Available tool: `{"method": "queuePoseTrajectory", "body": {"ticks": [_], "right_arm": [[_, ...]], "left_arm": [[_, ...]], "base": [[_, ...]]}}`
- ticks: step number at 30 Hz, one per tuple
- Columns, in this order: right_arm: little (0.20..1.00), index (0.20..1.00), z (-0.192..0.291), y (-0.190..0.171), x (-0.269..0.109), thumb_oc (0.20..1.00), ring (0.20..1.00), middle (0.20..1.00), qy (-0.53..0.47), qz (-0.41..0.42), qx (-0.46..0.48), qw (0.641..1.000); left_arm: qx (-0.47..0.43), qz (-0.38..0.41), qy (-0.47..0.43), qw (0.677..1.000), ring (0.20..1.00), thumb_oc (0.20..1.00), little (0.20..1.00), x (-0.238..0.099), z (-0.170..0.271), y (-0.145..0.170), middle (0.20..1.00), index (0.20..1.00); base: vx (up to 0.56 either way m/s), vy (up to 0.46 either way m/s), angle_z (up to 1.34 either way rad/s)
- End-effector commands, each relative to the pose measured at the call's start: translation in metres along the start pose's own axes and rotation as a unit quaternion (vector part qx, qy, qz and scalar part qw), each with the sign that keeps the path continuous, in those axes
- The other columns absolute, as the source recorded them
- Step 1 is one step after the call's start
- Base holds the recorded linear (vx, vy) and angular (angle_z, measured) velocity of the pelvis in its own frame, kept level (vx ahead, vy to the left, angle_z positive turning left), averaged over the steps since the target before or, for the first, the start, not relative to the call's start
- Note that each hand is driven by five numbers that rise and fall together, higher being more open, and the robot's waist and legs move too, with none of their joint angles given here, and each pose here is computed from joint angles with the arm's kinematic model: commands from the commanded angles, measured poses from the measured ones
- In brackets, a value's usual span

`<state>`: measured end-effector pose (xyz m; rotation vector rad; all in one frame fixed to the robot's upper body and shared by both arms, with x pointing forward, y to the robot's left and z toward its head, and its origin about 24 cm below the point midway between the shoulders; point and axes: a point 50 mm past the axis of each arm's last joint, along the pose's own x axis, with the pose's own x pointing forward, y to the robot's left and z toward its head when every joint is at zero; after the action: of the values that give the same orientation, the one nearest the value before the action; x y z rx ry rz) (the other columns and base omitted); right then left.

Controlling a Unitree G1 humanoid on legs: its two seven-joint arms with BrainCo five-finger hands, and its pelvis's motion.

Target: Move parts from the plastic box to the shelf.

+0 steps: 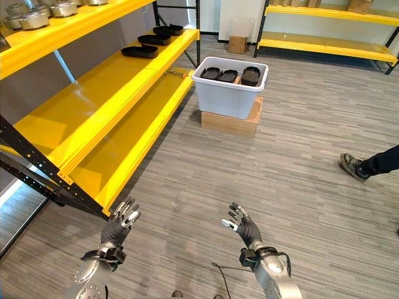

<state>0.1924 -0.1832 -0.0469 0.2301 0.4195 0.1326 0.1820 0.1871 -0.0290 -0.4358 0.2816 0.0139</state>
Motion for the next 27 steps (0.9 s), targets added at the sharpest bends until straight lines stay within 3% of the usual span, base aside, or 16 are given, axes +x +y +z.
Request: {"method": "queuePoseTrajectory", "body": {"ticks": [1,14,27], "right_arm": [[1.000,1.000,0.013,0.006,0.006,1.000,1.000,1.000,-0.037,0.018,0.006,0.999],[1.000,1.000,0.016,0.007,0.008,1.000,1.000,1.000,-0.041,0.018,0.009,0.999],[1.000,1.000,0.006,0.015,0.007,1.000,1.000,1.000,-0.023,0.030,0.013,0.999]], "left_arm": [[0.035,-0.013,-0.045,0.998,1.000,1.000,1.000,0.005,0.021,0.005,1.000,1.000],[0.038,-0.017,-0.054,0.998,1.000,1.000,1.000,0.008,0.026,0.003,1.000,1.000],[0.071,-0.024,-0.065,0.995,1.000,1.000,1.000,0.010,0.036,0.002,1.000,1.000]], "base": [[0.00,0.000,0.00],[0.00,0.020,0.00],[0.01,0.190,0.08]]}}
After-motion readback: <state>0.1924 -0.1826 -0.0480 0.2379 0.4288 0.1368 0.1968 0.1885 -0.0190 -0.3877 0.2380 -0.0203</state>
